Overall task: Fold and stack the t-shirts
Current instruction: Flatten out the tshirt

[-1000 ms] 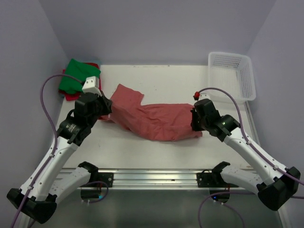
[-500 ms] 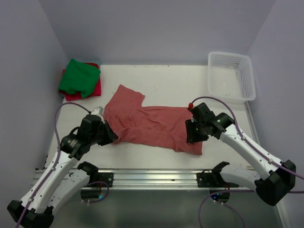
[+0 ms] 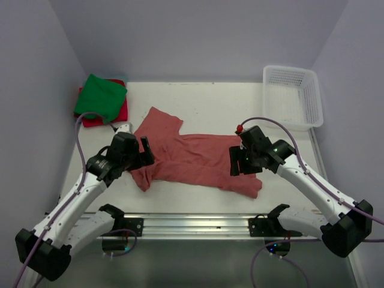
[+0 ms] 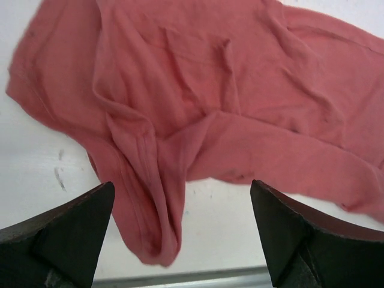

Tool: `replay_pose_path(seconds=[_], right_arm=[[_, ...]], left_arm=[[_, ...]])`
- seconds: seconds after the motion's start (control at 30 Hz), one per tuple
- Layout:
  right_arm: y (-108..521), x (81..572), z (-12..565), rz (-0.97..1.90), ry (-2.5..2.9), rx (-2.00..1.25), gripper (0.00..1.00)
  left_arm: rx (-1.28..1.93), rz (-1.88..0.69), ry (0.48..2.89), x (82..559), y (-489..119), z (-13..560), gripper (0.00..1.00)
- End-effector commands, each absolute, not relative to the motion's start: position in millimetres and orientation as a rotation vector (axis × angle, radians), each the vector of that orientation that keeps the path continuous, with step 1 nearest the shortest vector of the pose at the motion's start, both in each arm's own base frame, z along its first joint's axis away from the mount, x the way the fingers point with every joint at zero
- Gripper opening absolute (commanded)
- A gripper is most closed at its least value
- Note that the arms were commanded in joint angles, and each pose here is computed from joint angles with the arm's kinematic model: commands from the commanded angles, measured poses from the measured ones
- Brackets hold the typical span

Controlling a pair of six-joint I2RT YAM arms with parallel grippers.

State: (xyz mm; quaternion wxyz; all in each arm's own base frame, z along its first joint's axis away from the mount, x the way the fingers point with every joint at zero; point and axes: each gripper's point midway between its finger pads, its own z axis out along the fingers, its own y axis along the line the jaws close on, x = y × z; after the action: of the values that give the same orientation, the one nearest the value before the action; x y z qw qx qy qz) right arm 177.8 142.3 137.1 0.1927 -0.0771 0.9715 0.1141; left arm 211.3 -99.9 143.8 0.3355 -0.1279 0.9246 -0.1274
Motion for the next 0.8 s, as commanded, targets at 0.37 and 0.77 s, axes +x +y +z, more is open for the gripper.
replay_pose_path(seconds=[0.37, 0.77], right_arm=[[165.4, 214.8, 170.1, 0.433, 2.506, -0.199, 0.58], [170.2, 213.4, 171.8, 0.474, 2.486, -0.233, 0.56]], left_arm=[[-0.381, 0.041, 2.247, 354.5, -63.1, 134.1, 0.73], [-0.389, -0.111, 2.363, 380.1, -70.1, 83.6, 0.57]])
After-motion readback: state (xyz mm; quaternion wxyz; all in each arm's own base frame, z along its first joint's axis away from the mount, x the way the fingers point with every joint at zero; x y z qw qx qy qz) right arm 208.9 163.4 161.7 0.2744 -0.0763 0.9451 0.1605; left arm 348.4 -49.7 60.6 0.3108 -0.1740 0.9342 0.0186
